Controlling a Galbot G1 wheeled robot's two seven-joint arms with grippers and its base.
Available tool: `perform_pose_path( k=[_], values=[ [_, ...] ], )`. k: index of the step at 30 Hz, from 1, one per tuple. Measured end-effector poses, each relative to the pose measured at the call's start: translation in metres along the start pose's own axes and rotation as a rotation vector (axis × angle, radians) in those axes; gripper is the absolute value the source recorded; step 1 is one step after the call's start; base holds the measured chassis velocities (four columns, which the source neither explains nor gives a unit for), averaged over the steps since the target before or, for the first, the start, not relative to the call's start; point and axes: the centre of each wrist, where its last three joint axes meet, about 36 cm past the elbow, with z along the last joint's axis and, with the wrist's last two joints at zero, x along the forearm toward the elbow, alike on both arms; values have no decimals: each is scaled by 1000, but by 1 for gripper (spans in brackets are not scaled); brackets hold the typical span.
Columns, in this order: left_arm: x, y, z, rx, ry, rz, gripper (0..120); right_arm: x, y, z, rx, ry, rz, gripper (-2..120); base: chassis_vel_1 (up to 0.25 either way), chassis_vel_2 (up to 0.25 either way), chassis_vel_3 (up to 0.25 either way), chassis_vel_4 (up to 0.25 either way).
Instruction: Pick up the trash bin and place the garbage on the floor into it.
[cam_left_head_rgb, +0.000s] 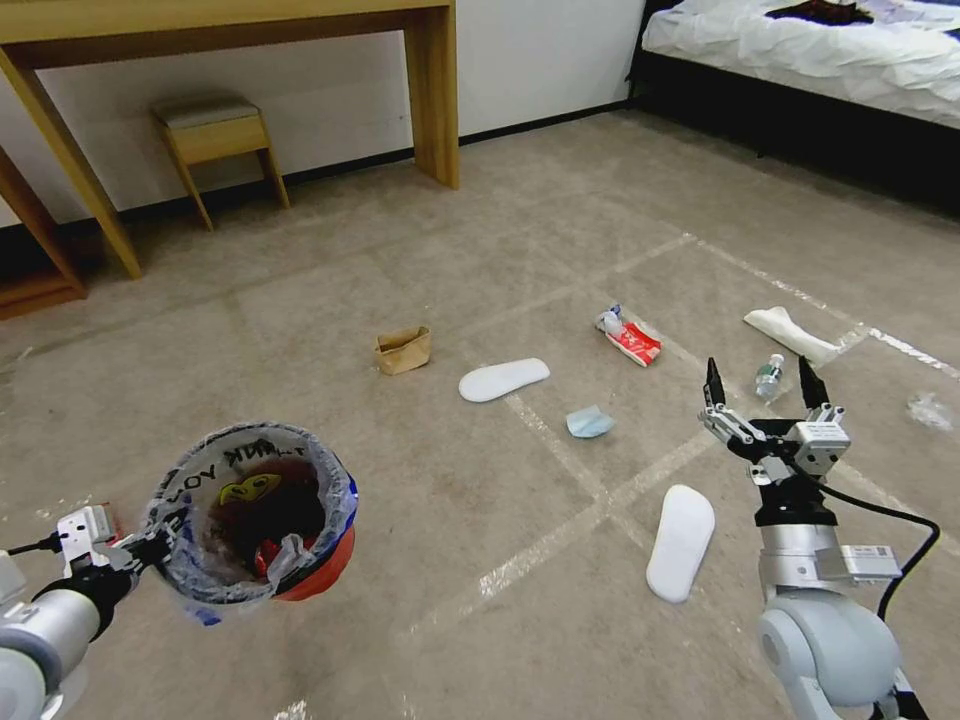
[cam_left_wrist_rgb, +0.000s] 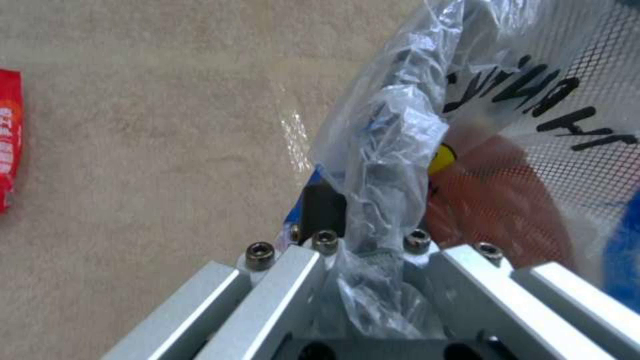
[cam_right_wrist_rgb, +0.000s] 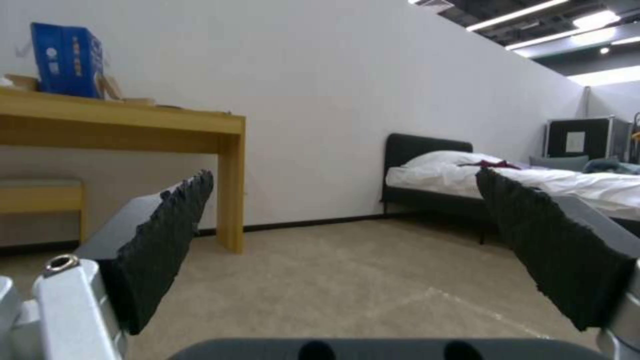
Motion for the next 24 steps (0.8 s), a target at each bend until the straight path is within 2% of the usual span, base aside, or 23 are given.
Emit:
perform_pose_path(
  k=[24],
  values=[
    [-9, 7, 1, 8, 2, 0, 1, 1, 2, 6, 9, 15, -3, 100, -1, 1, 2, -1]
  ],
)
